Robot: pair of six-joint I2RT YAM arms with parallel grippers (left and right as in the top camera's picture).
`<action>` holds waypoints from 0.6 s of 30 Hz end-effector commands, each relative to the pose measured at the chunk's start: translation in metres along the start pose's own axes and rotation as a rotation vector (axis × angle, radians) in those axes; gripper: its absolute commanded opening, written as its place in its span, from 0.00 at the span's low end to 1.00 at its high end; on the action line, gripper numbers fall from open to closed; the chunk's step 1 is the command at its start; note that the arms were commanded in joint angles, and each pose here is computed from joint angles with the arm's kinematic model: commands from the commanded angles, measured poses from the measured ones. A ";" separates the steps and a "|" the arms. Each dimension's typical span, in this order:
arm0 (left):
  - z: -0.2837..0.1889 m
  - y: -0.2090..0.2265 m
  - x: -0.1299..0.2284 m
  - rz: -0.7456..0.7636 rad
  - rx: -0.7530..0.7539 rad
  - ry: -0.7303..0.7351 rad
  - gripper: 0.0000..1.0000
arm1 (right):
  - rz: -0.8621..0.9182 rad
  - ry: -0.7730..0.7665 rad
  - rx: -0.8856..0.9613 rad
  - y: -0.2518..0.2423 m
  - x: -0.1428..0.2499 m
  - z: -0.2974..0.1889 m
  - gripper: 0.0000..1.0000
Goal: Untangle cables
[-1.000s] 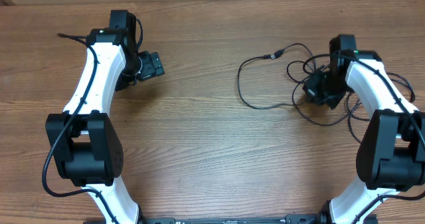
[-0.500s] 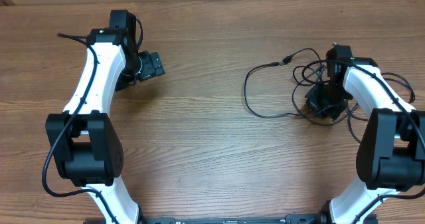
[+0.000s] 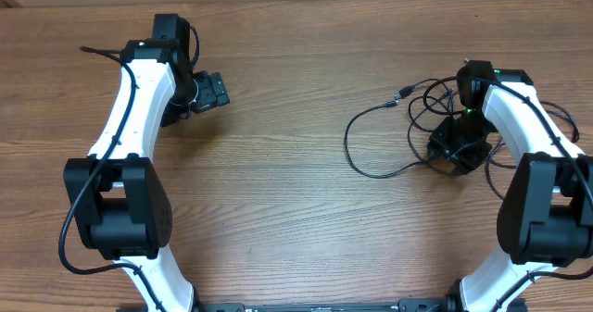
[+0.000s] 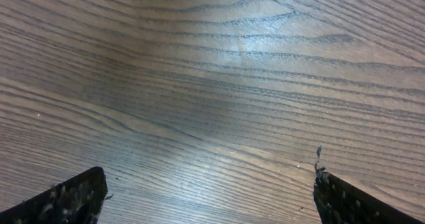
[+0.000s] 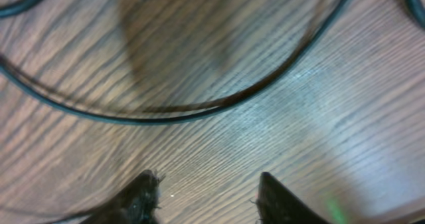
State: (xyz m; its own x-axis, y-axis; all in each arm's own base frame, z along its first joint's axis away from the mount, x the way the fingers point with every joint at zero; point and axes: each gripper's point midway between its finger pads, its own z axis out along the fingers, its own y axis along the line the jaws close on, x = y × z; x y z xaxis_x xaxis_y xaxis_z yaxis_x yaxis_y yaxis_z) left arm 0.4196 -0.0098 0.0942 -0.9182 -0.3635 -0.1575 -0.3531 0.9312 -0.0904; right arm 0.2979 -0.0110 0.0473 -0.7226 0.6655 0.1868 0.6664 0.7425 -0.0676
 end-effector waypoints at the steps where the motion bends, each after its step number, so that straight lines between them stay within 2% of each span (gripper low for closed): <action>1: -0.002 -0.002 -0.002 0.019 -0.004 -0.011 1.00 | -0.024 -0.042 -0.013 0.002 -0.006 -0.011 0.66; 3: -0.002 -0.002 -0.002 0.019 -0.004 -0.011 1.00 | -0.034 -0.043 -0.025 0.005 -0.007 -0.011 0.78; 6: -0.002 -0.002 -0.002 0.019 -0.004 -0.011 0.99 | -0.116 -0.047 -0.087 0.017 -0.009 -0.011 0.79; 9: -0.002 -0.002 -0.002 0.019 -0.004 -0.011 1.00 | -0.205 -0.063 -0.195 0.039 -0.013 -0.015 0.97; 10: -0.002 -0.002 -0.002 0.019 -0.004 -0.011 0.99 | -0.234 -0.074 -0.235 0.047 -0.015 -0.017 1.00; 18: -0.002 -0.002 -0.002 0.019 -0.004 -0.012 1.00 | -0.296 -0.302 -0.385 0.088 -0.062 -0.033 1.00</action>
State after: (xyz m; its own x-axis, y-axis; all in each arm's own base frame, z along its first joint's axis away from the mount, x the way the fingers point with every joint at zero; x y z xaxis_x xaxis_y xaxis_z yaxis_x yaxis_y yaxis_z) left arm 0.4197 -0.0098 0.0942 -0.9181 -0.3635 -0.1580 -0.3532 0.9312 -0.0901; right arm 0.3953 0.0087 0.0517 -0.8651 0.4935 -0.0897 0.4536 0.8460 0.2804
